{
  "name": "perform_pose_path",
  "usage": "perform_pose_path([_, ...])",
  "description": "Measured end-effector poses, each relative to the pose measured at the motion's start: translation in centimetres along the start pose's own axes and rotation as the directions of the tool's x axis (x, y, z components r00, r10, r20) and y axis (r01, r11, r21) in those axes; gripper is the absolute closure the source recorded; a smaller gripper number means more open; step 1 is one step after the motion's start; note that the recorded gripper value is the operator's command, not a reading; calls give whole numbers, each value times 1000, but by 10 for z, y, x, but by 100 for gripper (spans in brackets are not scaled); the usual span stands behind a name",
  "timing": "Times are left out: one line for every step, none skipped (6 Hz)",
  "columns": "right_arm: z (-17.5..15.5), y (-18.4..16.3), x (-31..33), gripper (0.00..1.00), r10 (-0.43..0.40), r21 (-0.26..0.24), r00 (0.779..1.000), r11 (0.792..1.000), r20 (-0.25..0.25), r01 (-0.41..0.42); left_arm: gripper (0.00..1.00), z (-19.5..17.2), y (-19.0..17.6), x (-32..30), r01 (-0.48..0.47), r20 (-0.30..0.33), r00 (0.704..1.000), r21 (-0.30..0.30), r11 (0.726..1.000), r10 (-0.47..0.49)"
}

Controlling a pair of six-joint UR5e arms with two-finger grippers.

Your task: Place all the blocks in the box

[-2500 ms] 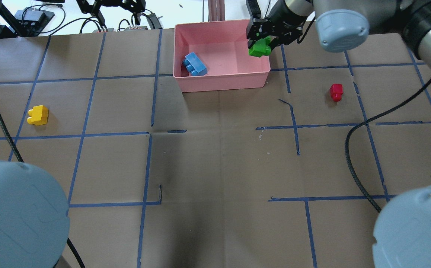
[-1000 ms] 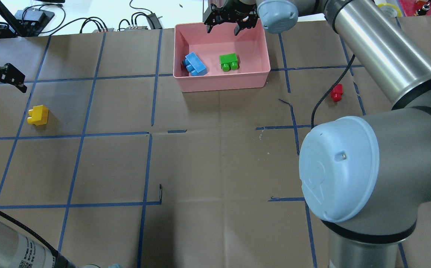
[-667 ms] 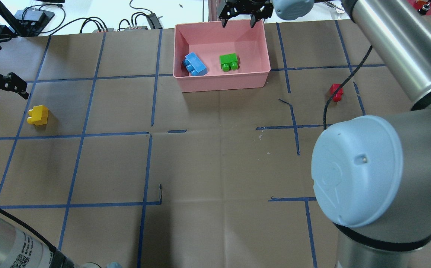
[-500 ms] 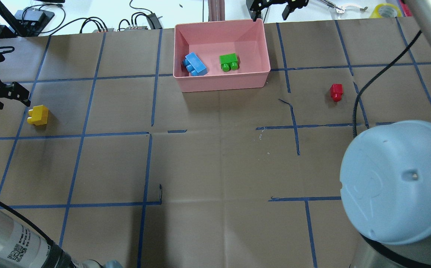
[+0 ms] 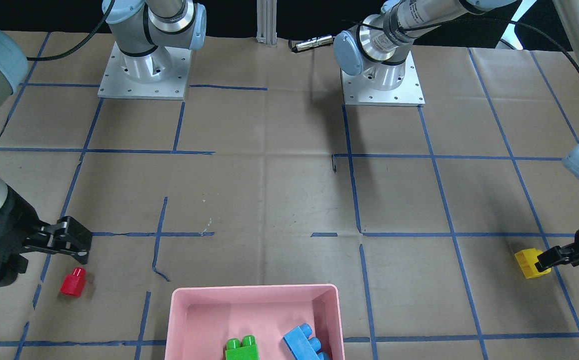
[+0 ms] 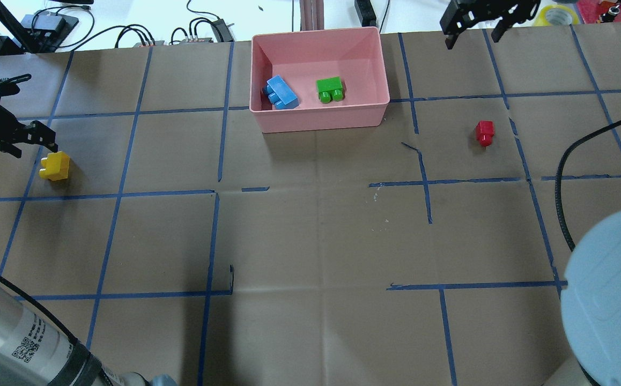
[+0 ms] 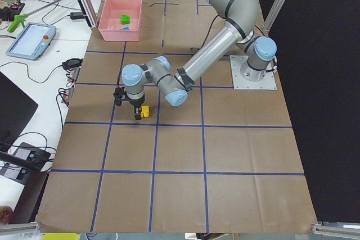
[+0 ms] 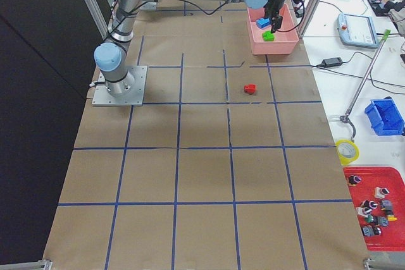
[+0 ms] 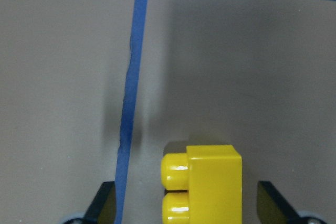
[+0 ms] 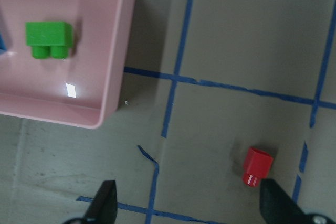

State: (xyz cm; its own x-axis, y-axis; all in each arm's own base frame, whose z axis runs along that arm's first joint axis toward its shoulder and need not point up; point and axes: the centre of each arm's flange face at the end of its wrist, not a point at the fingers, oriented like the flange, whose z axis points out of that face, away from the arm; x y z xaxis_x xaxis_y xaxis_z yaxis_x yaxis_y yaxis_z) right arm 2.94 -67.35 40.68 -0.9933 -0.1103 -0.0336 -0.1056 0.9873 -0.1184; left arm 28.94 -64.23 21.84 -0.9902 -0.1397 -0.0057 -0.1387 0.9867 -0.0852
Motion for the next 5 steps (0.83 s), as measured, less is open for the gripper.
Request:
perform_pose_path([35, 32, 45, 3, 75, 24, 997, 997, -5, -75, 6, 3, -2, 5, 13, -11, 1000, 4, 1000, -12])
perform_pose_path([67, 48, 68, 3, 117, 46, 993, 992, -6, -116, 6, 11, -1, 8, 17, -23, 1000, -4, 1000, -17])
perform_pose_path([98, 58, 76, 3, 135, 34, 991, 990, -1, -135, 6, 20, 5, 9, 19, -33, 999, -20, 1000, -20])
perform_pose_path([126, 69, 75, 2, 145, -2, 989, 989, 11, -145, 6, 28, 11, 9, 20, -40, 999, -34, 999, -22])
perform_pose_path([143, 76, 74, 2, 149, -14, 989, 989, 14, -148, 6, 34, 15, 7, 20, -44, 999, -46, 999, -22])
